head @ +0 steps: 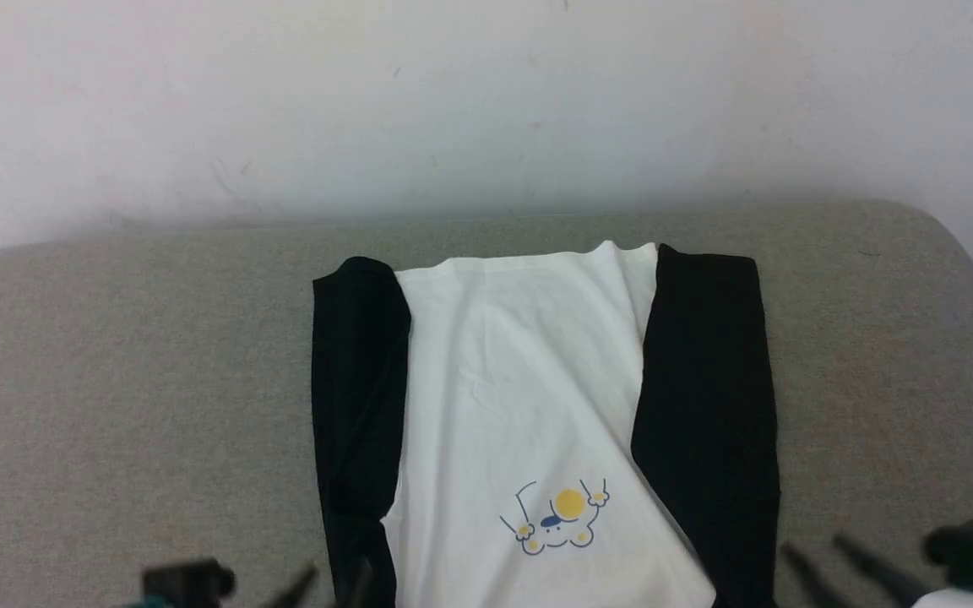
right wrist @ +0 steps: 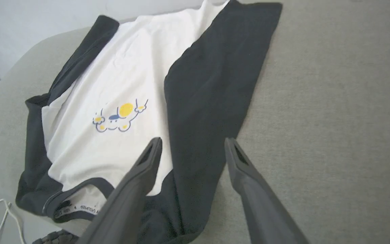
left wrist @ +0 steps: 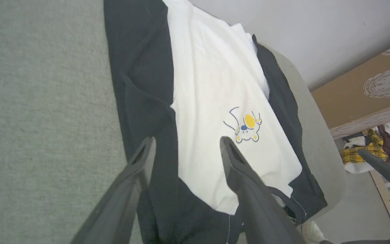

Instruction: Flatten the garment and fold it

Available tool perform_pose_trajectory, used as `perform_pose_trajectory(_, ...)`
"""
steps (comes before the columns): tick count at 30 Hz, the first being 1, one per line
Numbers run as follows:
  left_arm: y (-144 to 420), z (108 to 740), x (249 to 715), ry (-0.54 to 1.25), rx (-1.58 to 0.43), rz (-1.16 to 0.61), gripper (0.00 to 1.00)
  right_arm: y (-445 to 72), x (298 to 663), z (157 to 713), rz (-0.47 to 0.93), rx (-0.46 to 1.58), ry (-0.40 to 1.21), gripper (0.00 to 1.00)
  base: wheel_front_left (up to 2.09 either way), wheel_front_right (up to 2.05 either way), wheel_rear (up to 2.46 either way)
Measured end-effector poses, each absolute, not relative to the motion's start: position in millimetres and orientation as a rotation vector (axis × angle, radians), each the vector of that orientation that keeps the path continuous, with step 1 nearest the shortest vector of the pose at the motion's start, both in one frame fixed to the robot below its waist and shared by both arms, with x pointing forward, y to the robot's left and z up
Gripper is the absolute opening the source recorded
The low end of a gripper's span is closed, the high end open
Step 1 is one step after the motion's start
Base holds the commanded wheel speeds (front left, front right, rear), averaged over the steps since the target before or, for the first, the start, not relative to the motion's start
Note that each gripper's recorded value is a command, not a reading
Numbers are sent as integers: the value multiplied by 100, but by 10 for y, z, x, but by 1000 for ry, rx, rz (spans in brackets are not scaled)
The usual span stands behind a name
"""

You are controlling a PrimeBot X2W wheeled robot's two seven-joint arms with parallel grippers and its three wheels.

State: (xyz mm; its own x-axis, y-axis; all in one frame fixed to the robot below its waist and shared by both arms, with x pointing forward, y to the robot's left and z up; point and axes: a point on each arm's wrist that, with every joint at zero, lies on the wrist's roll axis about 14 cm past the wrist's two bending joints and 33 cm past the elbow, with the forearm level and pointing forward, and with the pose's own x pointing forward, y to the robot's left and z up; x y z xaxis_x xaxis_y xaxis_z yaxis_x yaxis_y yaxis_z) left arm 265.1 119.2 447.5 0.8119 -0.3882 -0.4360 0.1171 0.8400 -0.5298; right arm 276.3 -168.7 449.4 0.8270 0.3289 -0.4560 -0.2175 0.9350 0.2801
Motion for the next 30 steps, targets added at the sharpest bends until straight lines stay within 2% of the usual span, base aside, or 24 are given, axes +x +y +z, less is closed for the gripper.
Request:
perform_pose_trajectory(2,1365,4696,2873,440,-460,-227,100,-1839,2918,4758,222,215,378,100,0,0,0)
perform_pose_trajectory(5,1671,5257,3277,145,-344,-112,100,-2026,3114,5275,115,168,96,100,0,0,0)
perform_pose_trajectory(8,1728,5596,3338,-51,-270,-54,100,-2031,3184,5627,56,142,-97,100,0,0,0)
perform_pose_trajectory(11,1697,5724,3283,-156,-192,-28,100,-2019,3183,5773,31,99,-188,100,0,0,0)
perform_pose_trajectory(15,1568,5721,3211,-206,-119,-39,100,-2017,3192,5712,16,46,-194,100,0,0,0)
perform_pose_trajectory(21,1515,5357,3132,-108,-127,-27,100,-2013,3221,5512,12,48,-151,100,0,0,0)
perform_pose_trajectory(26,1594,5317,3218,-105,-122,-35,100,-1999,3264,5441,15,67,-136,100,0,0,0)
perform_pose_trajectory(30,1621,5437,3484,-150,-120,-87,100,-1947,3358,5418,30,73,-132,100,0,0,0)
